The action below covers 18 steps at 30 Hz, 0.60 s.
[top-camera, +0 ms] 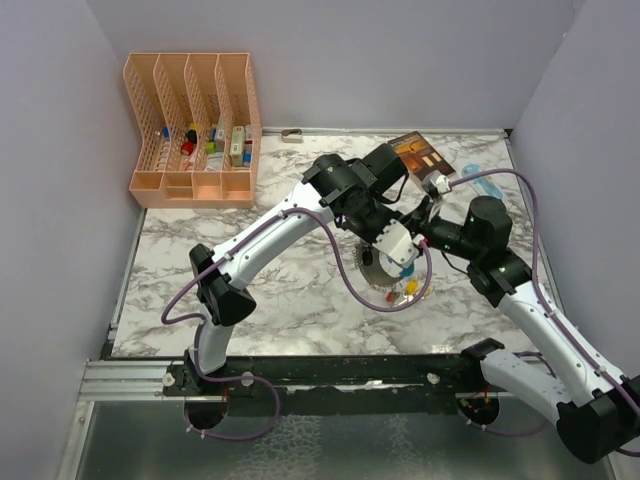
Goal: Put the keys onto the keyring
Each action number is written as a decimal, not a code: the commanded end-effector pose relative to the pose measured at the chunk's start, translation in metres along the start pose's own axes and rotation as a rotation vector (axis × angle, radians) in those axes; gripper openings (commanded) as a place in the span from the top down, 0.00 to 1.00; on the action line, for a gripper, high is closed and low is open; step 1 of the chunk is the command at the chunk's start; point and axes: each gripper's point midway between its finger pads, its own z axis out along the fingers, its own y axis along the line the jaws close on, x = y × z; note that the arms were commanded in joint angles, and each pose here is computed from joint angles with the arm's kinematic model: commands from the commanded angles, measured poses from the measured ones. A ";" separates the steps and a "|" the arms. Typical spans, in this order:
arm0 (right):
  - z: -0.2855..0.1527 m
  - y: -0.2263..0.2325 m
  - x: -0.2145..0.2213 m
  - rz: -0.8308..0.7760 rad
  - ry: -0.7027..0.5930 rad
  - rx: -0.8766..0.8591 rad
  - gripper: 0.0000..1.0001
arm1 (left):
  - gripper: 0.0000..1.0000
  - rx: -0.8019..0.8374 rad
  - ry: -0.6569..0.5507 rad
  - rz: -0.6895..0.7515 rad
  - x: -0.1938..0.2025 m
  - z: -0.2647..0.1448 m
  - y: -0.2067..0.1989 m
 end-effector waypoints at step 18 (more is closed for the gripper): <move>0.011 -0.004 0.008 -0.014 -0.009 -0.025 0.64 | 1.00 -0.056 -0.129 -0.038 -0.025 -0.028 0.005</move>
